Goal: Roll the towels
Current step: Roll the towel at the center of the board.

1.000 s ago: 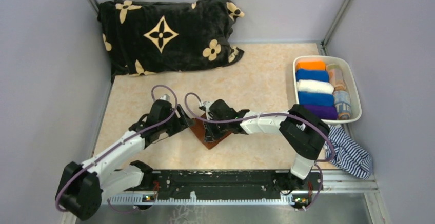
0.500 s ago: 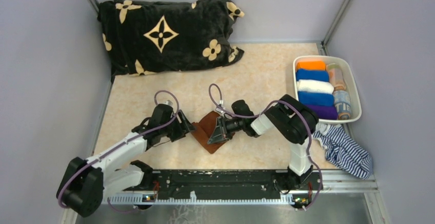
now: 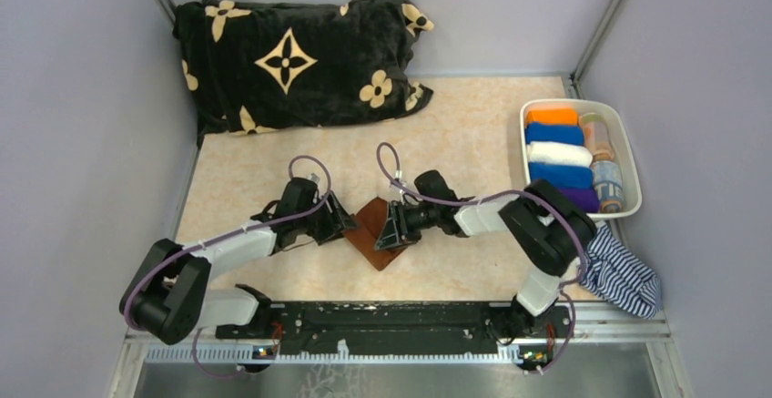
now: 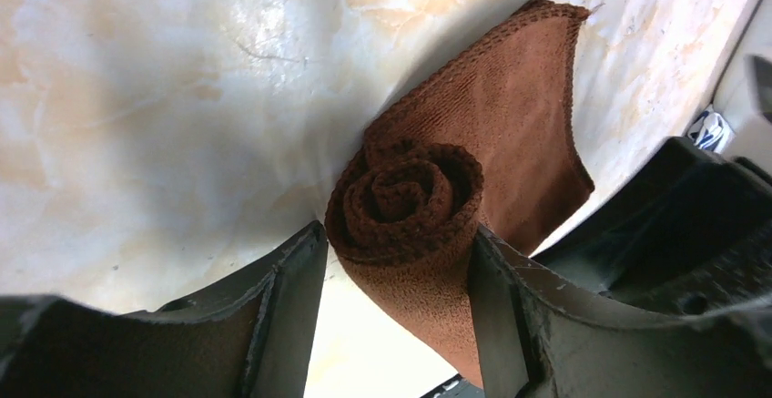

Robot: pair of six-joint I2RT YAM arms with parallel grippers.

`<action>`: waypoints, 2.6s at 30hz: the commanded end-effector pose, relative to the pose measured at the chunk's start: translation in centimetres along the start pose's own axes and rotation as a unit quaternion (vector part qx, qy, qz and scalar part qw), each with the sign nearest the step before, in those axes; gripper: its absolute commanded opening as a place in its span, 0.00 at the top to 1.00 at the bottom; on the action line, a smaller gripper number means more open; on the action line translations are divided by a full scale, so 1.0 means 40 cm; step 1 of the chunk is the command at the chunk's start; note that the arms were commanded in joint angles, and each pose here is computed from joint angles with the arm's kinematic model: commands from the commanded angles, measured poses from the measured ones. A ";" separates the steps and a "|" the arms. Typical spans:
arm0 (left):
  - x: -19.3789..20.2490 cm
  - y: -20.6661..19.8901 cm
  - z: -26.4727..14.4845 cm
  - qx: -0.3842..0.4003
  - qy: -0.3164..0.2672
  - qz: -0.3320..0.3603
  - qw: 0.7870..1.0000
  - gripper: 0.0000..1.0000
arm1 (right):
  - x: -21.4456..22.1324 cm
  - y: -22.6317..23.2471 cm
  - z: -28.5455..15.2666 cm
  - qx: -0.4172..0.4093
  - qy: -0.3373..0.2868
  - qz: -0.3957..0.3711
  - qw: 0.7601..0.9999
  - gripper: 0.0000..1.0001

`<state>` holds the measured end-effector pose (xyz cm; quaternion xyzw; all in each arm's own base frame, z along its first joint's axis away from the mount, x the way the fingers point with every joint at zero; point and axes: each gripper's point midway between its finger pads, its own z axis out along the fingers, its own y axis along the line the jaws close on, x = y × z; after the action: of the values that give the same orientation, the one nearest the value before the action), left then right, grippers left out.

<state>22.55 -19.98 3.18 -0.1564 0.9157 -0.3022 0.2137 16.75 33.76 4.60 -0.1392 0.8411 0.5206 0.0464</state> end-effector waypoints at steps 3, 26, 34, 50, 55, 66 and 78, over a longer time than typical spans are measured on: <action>0.039 0.065 0.030 -0.049 0.030 0.001 0.998 0.38 | -0.060 0.023 -0.096 0.159 -0.042 -0.160 0.973 0.57; 0.043 0.087 0.038 -0.070 0.036 0.003 0.997 0.37 | 0.022 -0.044 -0.003 0.458 0.029 -0.386 0.800 0.50; 0.024 0.062 0.035 -0.063 0.029 0.008 0.998 0.33 | 0.069 -0.104 0.007 0.456 0.070 -0.375 0.804 0.63; -0.016 0.048 -0.137 -0.048 -0.068 -0.015 0.996 0.16 | 0.121 0.020 0.080 0.081 0.131 -0.164 0.974 0.81; 0.008 0.024 -0.131 0.000 -0.056 -0.024 0.998 0.16 | 0.106 0.011 0.078 0.000 0.125 -0.078 0.989 0.81; 0.019 0.032 -0.046 -0.014 -0.018 -0.031 0.999 0.23 | 0.091 -0.057 0.058 0.029 0.092 -0.036 0.995 0.67; 0.063 0.116 -0.004 -0.073 0.015 -0.032 0.997 0.26 | -0.069 0.068 -0.089 0.253 -0.055 -0.287 0.922 0.49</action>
<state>21.70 -19.52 3.44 -0.1878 0.9056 -0.3121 0.2170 16.85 33.61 6.44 -0.2853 0.8667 0.3715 0.1717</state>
